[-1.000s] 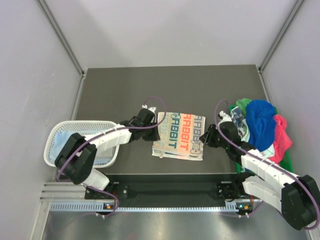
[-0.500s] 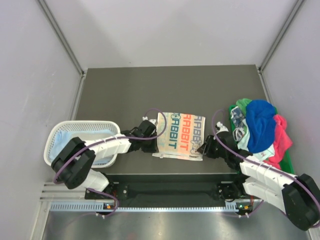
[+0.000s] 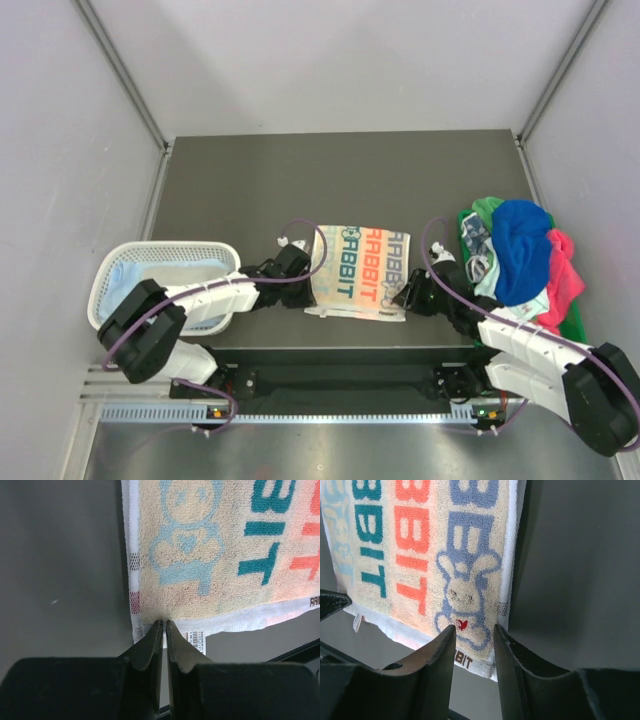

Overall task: Fold and stack the towels
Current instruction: Fold the towel

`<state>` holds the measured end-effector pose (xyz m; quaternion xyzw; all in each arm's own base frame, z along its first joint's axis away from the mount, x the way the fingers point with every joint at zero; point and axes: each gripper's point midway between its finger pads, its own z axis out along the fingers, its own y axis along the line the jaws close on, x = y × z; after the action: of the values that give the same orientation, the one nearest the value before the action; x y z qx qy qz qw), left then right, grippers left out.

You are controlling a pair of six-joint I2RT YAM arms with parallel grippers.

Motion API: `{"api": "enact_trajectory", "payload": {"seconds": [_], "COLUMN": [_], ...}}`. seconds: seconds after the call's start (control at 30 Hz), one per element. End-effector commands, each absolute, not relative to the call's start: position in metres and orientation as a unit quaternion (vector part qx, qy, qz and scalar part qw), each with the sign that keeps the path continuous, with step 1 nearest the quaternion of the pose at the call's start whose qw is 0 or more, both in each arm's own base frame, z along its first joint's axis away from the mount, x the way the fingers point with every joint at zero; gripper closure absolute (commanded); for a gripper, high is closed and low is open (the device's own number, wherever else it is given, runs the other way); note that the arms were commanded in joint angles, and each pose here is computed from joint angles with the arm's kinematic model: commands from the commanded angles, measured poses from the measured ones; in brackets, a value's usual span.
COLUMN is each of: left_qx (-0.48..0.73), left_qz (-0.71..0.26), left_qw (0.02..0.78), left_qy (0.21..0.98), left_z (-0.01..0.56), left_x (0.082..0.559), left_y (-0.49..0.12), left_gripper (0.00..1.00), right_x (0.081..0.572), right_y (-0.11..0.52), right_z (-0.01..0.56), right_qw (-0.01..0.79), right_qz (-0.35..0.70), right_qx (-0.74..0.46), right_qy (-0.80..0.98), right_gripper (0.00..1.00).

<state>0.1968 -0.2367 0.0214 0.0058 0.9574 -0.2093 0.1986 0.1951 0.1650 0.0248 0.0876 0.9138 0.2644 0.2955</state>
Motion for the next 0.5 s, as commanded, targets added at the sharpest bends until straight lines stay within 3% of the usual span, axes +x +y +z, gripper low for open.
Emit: {"api": "enact_trajectory", "payload": {"seconds": [0.0, 0.3, 0.47], "left_qx": [-0.013, -0.012, 0.011], "left_qz": [-0.174, -0.180, -0.196], "left_qw": [0.162, 0.166, 0.244], "left_qy": [0.971, 0.970, 0.950], "left_z": [0.005, 0.022, 0.091], "left_x": [0.170, 0.164, 0.201], "left_y": [-0.216, -0.214, -0.231], "left_gripper": [0.88, 0.88, 0.81], "right_x": [0.182, 0.195, 0.227], "right_y": [0.149, 0.140, 0.141], "right_z": [0.011, 0.028, 0.068], "right_qw": [0.271, 0.293, 0.330], "right_qz": [0.210, 0.181, 0.182], "right_qx": [0.085, 0.086, 0.072], "right_qy": [0.936, 0.935, 0.924], "right_gripper": [0.63, 0.61, 0.60]}}
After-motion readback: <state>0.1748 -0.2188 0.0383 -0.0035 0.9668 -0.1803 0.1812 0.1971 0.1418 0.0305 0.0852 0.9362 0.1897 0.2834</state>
